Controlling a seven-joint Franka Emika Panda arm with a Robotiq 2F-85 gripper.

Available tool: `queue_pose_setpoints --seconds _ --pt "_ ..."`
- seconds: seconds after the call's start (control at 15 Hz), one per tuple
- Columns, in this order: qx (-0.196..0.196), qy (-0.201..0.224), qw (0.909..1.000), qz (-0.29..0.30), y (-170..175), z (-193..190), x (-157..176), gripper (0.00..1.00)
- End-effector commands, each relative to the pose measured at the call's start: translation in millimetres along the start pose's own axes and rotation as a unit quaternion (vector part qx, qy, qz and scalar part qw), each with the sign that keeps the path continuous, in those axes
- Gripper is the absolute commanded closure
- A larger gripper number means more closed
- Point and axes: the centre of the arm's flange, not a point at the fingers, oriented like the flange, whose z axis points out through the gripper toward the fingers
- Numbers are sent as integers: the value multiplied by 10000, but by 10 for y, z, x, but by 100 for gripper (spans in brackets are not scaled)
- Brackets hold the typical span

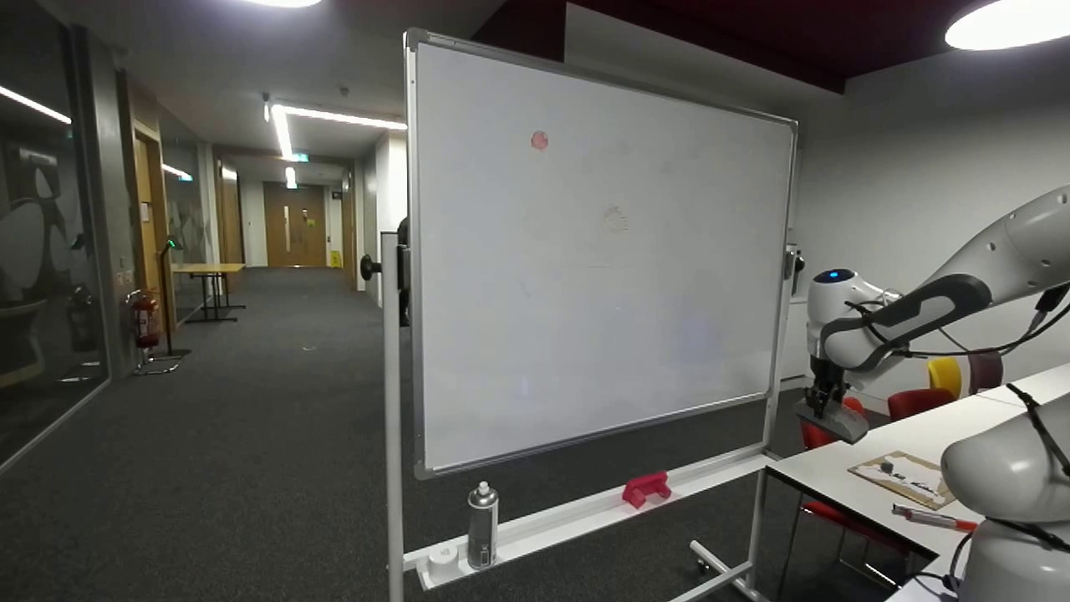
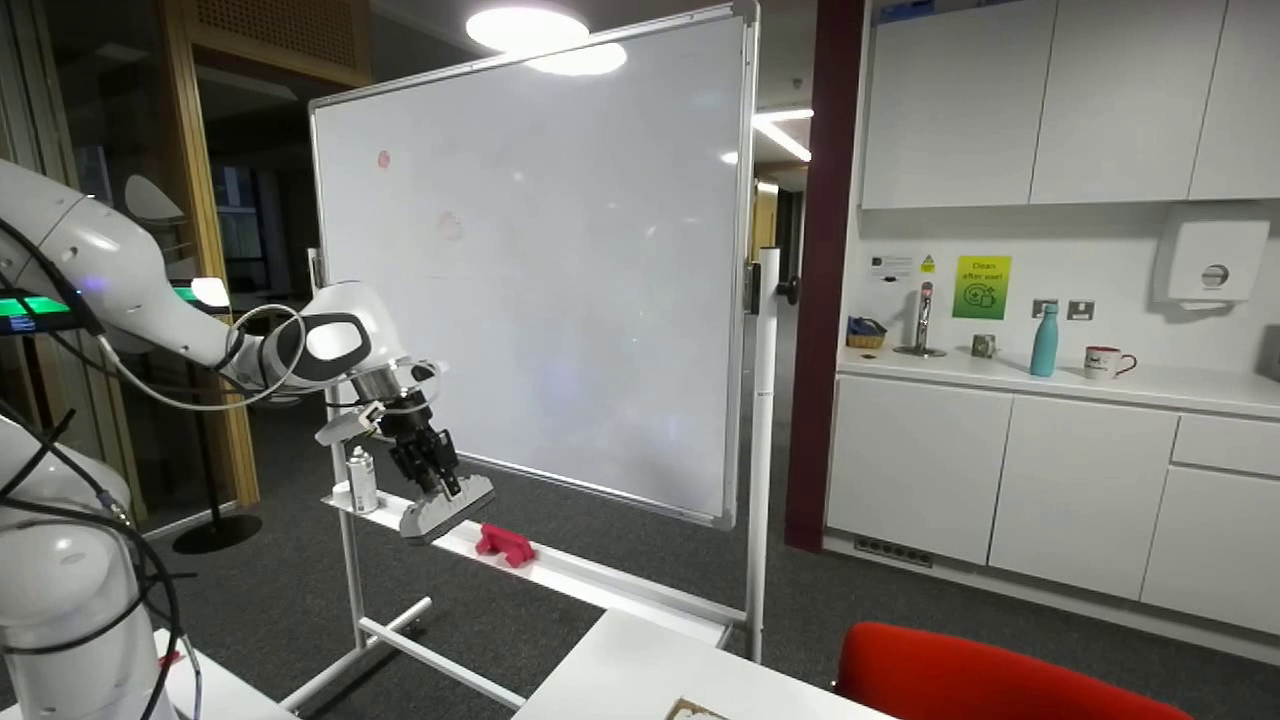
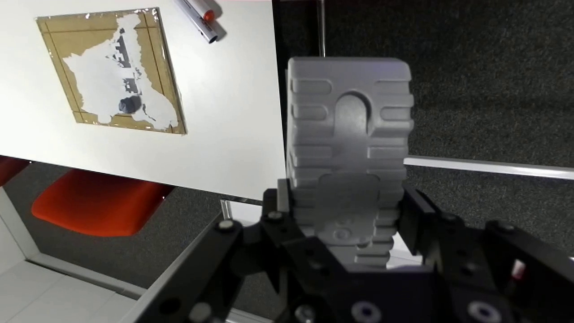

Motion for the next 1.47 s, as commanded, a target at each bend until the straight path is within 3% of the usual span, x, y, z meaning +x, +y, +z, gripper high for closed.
queue_pose_setpoints --seconds 0.0,0.4,0.47,0.73,1.07,1.4 --pt "0 0 10000 0 0 0 0 43" --pt "0 0 10000 0 0 0 0 43" --pt "0 0 10000 0 0 0 0 68" --pt "21 324 9992 -237 -280 -296 174 68" --pt "5 1295 9901 -547 -629 -1086 336 68" --pt "129 2555 9638 -747 -803 -2027 418 68"
